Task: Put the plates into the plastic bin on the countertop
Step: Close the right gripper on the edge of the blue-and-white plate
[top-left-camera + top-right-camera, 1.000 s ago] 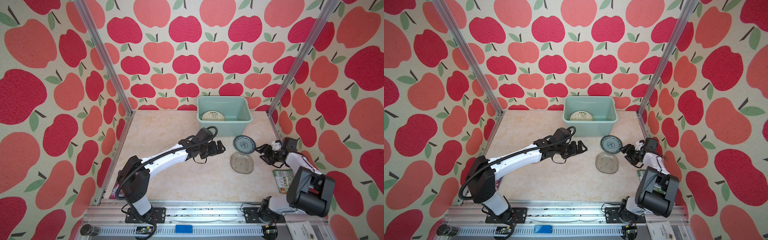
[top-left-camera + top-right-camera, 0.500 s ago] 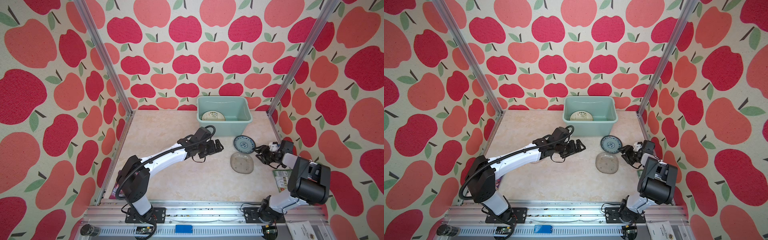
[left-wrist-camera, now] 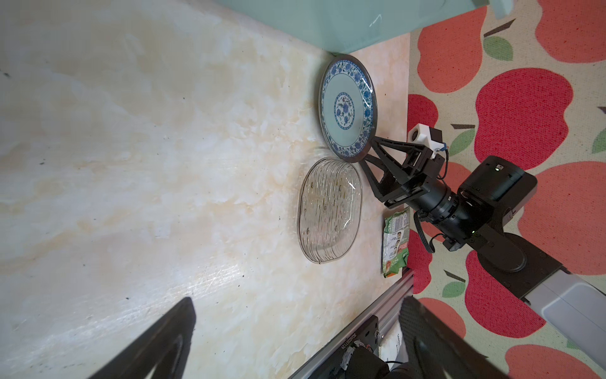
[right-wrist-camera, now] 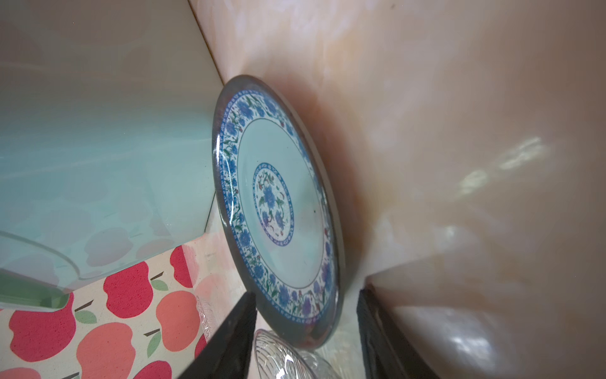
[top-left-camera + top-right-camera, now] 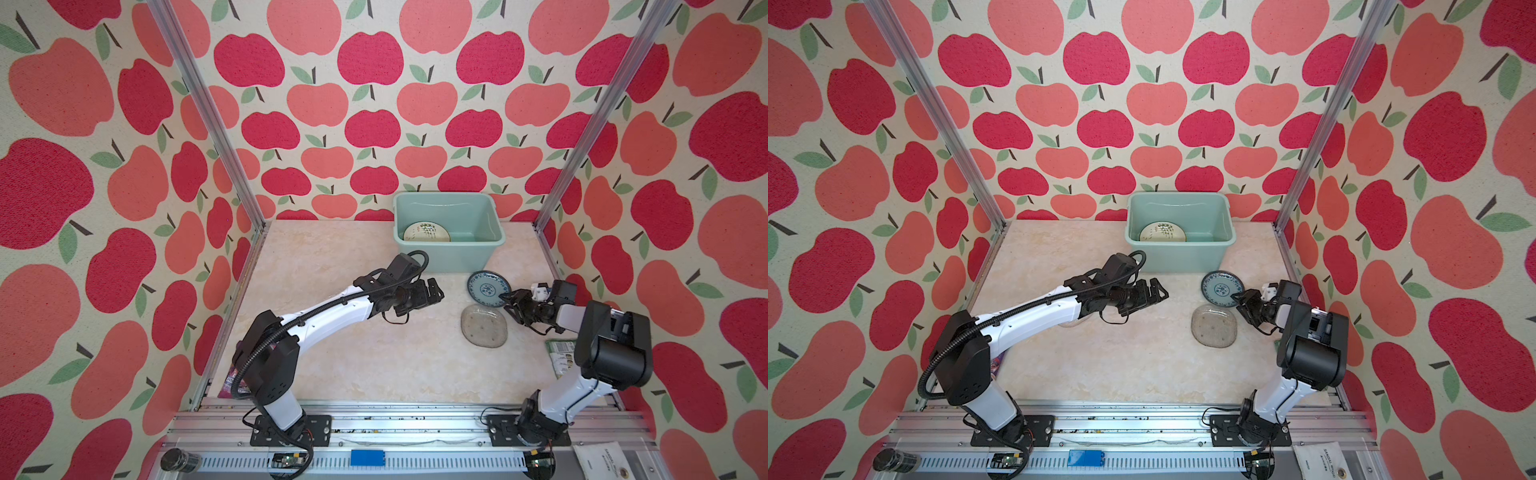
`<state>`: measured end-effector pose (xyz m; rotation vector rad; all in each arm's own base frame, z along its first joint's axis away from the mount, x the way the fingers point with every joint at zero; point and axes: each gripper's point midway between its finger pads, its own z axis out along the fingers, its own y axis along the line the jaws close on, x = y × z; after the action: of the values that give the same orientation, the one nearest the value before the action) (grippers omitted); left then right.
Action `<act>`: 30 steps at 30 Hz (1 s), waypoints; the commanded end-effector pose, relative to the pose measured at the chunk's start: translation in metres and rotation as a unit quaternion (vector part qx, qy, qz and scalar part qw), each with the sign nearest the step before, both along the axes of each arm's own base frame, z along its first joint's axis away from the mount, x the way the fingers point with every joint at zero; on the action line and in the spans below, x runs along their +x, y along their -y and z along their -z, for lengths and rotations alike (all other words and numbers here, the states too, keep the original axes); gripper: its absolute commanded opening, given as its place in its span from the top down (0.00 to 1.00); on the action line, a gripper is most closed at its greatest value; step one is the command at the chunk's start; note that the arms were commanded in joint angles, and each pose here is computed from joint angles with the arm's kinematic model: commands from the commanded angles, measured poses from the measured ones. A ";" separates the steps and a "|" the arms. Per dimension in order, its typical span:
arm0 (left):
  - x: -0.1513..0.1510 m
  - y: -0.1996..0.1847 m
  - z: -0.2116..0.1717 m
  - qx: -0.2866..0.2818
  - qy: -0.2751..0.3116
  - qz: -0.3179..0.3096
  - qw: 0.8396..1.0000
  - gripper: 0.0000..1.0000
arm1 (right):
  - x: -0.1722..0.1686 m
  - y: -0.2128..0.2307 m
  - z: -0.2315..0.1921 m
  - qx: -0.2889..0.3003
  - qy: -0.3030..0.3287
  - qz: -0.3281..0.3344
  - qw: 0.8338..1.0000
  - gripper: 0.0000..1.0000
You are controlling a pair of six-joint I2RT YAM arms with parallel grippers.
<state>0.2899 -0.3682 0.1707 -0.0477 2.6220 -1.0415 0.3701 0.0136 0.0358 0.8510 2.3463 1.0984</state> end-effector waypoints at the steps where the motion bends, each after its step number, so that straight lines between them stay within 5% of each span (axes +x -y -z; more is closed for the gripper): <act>1: 0.006 -0.004 -0.003 0.007 -0.001 -0.014 1.000 0.01 | 0.006 -0.008 0.008 0.012 0.001 -0.002 1.000 0.49; 18: 0.014 -0.002 0.006 0.014 -0.004 -0.015 1.000 0.01 | 0.026 -0.015 -0.040 -0.006 0.065 -0.008 0.998 0.56; 30: 0.017 -0.002 0.003 0.014 0.001 -0.011 1.000 0.01 | 0.021 -0.020 -0.007 -0.027 0.014 -0.025 0.999 0.65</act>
<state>0.3023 -0.3689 0.1609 -0.0752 2.6385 -1.0143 0.3921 0.0312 0.0529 0.7697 2.3307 1.0817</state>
